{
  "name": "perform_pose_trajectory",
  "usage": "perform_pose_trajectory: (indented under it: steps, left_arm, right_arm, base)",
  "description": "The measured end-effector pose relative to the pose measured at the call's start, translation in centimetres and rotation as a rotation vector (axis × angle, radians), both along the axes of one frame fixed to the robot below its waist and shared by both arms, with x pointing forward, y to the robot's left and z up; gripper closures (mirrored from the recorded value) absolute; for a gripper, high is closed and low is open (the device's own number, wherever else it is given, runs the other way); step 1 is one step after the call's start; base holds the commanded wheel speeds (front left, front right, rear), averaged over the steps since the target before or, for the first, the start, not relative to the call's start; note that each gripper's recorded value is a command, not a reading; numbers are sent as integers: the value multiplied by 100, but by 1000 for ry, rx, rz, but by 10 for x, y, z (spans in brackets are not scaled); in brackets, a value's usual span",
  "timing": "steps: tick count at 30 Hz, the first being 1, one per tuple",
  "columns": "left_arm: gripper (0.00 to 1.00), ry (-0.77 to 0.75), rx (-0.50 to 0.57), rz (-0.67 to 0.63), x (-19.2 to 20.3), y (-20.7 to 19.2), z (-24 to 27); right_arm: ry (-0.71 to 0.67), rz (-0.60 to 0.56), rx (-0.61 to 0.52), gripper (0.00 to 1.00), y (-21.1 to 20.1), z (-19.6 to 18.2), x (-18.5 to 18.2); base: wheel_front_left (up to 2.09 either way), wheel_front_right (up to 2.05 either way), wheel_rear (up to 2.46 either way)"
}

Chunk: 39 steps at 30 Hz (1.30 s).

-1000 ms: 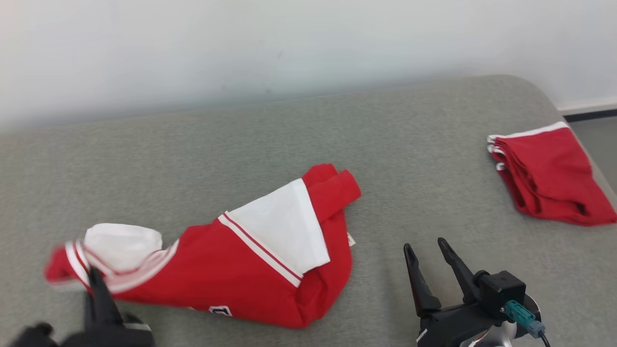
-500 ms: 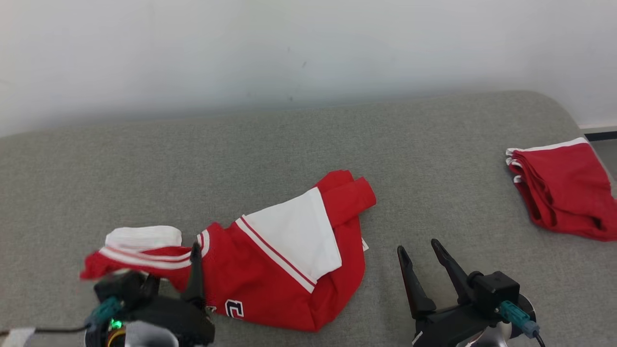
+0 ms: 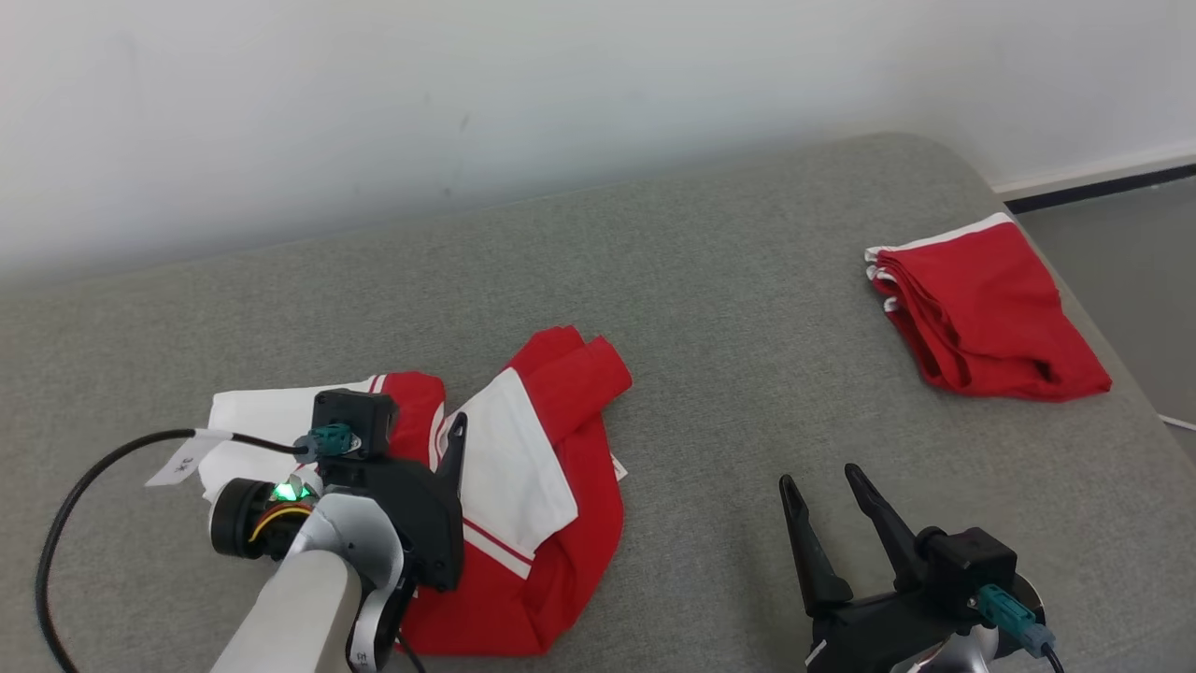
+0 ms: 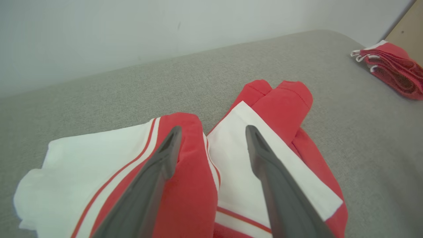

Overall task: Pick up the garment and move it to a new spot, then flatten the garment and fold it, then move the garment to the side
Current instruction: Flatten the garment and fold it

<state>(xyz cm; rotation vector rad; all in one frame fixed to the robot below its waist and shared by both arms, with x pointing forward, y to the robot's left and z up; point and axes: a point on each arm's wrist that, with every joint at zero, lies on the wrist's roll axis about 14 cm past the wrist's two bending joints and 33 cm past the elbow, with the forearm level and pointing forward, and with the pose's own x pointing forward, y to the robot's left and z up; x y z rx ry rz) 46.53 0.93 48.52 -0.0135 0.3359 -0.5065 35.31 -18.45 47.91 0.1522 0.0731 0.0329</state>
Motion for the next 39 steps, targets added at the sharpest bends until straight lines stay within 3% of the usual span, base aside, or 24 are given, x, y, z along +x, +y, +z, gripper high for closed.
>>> perform_pose_trajectory:
  steps: [8,17,28,29,30,32,33,39]
  left_arm:
    - [0,60,60,-165,-5,-45,-11]
    - [0,169,157,-170,0,-55,-39]
    - [0,256,168,-157,4,-72,-58]
    - [5,264,172,-154,4,-72,-60]
    - [43,270,173,-149,4,-71,-62]
    - [89,276,172,-141,5,-70,-63]
    - [100,275,173,-139,6,-70,-62]
    - [100,231,135,-127,13,-67,-53]
  right_arm:
    - [13,-46,-4,0,-14,-5,-8]
    - [15,-59,8,0,-17,-6,-9]
    - [20,-116,4,0,-34,-10,-13]
    - [22,-119,5,0,-35,-11,-14]
    - [23,-121,5,0,-36,-11,-14]
    - [23,-124,6,0,-36,-12,-15]
    - [25,-125,7,0,-37,-12,-15]
    - [27,-118,8,0,-35,-13,-12]
  base:
    - [0,0,0]
    - [0,0,0]
    - [0,0,0]
    - [0,0,0]
    - [0,0,0]
    - [0,0,0]
    - [0,0,0]
    - [0,0,0]
